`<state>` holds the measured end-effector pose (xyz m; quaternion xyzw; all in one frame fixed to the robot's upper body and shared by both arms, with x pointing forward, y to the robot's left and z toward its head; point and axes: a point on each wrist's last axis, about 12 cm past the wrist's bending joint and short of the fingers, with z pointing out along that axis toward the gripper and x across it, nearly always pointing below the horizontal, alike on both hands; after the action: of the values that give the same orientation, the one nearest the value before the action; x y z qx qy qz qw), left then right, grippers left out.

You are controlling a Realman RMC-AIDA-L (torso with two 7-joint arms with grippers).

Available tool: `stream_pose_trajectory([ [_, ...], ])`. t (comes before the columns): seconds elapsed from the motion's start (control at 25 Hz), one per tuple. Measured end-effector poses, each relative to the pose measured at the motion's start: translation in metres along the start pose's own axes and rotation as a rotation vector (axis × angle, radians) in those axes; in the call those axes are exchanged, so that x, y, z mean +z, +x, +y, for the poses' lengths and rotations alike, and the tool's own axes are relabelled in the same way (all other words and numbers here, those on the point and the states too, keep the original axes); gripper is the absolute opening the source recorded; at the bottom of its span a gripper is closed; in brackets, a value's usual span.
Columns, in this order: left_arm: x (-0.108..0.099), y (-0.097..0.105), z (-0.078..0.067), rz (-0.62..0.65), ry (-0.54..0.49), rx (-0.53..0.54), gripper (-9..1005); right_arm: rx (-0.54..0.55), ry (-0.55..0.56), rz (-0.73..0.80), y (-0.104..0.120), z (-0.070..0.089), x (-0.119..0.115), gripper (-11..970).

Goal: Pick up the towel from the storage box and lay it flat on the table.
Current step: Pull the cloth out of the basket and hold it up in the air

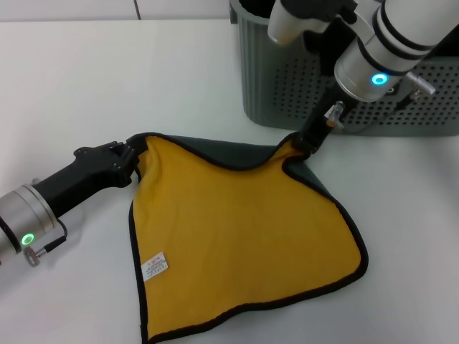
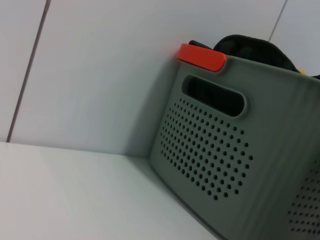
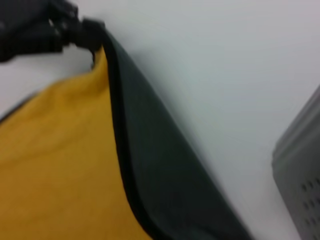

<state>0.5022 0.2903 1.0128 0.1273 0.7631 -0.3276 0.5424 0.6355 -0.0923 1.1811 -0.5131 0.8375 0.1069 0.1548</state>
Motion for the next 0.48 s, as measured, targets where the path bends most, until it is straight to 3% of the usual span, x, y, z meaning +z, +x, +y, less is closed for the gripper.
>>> stream_pose_trajectory([
  [0.48,-0.0057,0.0000,0.0066,0.005,-0.037,0.004,109,-0.040,0.160,-0.015,-0.0100,-0.0075,0.0035,97],
])
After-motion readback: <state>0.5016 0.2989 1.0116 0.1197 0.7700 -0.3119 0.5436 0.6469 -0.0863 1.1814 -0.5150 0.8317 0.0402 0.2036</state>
